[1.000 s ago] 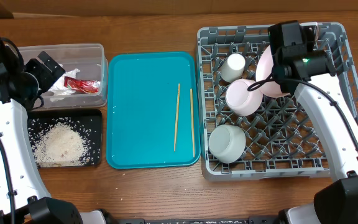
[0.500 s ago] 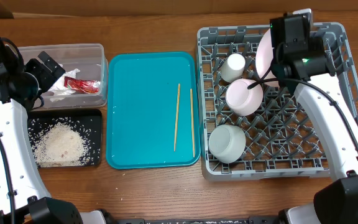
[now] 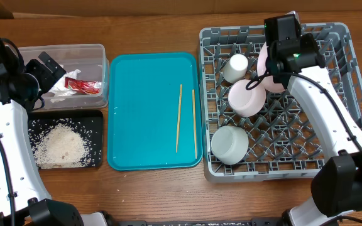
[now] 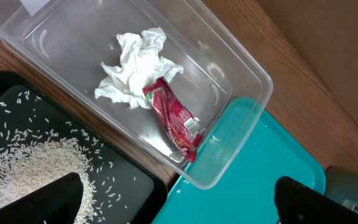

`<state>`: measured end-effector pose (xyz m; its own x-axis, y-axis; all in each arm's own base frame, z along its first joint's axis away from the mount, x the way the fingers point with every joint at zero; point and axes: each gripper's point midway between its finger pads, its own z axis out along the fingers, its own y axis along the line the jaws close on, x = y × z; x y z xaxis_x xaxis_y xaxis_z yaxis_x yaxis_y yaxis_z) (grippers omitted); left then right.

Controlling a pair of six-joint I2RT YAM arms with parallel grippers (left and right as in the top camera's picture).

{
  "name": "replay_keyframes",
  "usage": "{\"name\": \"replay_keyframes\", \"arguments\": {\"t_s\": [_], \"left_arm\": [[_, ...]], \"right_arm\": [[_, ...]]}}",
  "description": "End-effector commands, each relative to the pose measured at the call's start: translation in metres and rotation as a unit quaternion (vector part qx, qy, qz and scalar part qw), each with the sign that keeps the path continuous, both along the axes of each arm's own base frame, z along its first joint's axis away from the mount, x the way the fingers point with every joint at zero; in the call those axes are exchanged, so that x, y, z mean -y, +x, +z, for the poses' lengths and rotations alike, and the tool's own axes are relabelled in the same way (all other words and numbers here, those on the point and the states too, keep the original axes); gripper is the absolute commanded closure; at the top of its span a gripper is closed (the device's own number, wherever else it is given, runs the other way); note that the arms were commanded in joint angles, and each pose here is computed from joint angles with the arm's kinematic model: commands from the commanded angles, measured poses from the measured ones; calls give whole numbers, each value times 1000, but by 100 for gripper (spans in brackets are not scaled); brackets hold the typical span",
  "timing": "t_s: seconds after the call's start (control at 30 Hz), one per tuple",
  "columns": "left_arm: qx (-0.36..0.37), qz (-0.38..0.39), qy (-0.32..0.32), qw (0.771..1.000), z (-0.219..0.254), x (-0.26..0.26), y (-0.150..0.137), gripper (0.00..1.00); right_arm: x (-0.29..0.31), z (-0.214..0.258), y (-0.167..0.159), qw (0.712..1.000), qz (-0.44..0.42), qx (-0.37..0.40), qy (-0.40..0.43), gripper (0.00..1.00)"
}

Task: Sort waste into correct bins and load items into the dishwasher
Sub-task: 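Release the plate and swing the right gripper back toward the teal tray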

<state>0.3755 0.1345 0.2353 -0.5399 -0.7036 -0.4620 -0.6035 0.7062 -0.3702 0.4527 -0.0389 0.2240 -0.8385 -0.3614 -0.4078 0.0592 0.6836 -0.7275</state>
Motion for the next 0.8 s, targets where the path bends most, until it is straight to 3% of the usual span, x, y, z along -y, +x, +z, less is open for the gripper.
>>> {"name": "replay_keyframes", "arguments": {"t_s": [0.0, 0.07, 0.17, 0.47, 0.77], "left_arm": [[13, 5, -2, 1000, 9, -2, 4, 0], [13, 5, -2, 1000, 9, -2, 4, 0], [13, 5, -2, 1000, 9, -2, 4, 0], [13, 5, -2, 1000, 9, -2, 4, 0], [13, 5, -2, 1000, 9, -2, 4, 0]], "right_arm": [[-6, -5, 2, 1000, 14, -7, 9, 91], [-6, -5, 2, 1000, 14, -7, 9, 83], [-8, -3, 3, 1000, 16, -3, 10, 78], [-54, 4, 12, 998, 64, 23, 15, 75], [-95, 19, 9, 994, 93, 51, -7, 63]]}}
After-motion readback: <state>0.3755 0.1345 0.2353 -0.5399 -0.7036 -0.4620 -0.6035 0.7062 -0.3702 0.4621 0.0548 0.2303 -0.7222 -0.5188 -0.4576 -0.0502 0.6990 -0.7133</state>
